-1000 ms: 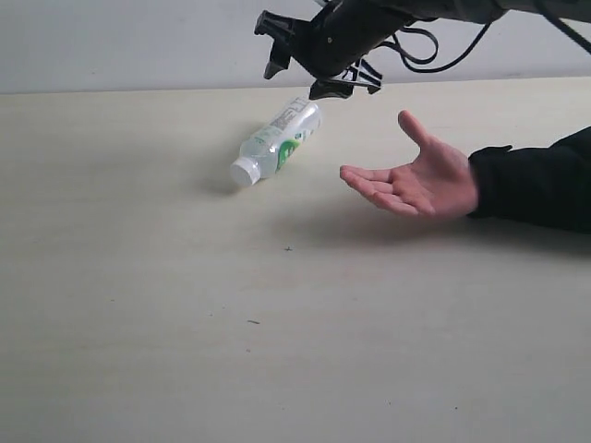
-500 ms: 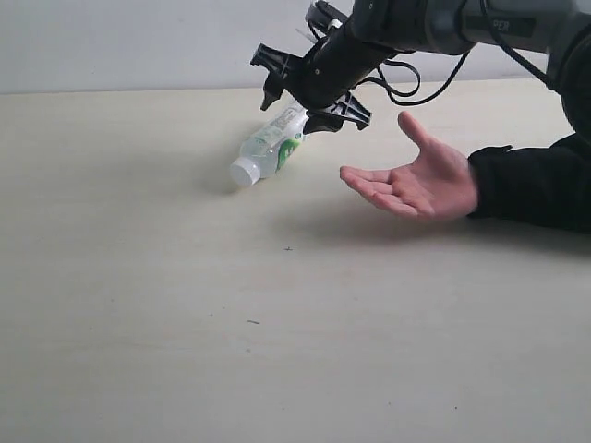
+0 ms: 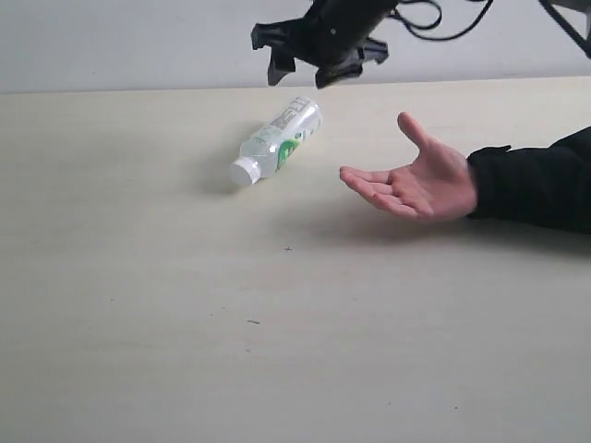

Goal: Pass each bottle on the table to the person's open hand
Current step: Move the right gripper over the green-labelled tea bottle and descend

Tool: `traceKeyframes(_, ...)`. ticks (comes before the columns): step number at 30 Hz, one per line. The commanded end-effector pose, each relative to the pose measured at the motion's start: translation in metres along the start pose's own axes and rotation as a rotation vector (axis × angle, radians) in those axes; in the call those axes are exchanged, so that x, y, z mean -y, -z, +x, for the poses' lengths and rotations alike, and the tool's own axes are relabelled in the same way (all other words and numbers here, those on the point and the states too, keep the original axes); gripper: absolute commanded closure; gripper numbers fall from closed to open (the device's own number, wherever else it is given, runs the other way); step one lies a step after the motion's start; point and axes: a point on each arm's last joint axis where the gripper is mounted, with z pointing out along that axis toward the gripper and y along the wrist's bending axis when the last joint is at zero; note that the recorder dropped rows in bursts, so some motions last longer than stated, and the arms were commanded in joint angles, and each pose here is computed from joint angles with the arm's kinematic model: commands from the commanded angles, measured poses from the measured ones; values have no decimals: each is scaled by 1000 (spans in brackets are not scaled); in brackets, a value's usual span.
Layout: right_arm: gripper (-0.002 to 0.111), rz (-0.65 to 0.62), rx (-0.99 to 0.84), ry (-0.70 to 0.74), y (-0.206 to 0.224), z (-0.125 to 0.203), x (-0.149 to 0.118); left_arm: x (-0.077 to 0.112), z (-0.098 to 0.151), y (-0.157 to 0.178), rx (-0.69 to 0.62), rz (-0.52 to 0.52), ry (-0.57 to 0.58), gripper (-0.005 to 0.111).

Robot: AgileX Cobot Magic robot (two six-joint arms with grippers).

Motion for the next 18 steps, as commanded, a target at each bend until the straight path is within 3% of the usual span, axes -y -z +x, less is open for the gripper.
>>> traceKeyframes(1, 41, 75, -2, 519, 39, -20, -10, 0, 1, 0, 5, 0, -2, 107)
traceKeyframes(6, 40, 299, -144, 1228, 30, -15, -19, 0, 1, 0, 5, 0, -2, 107)
traceKeyframes(8, 40, 389, -217, 1448, 17, -10, -25, 0, 1, 0, 5, 0, -2, 107)
traceKeyframes(10, 40, 363, -261, 1615, -1, 0, -36, 0, 1, 0, 5, 0, -2, 107)
traceKeyframes(18, 35, 380, -335, 1667, -26, 10, -30, 0, 1, 0, 5, 0, -2, 107)
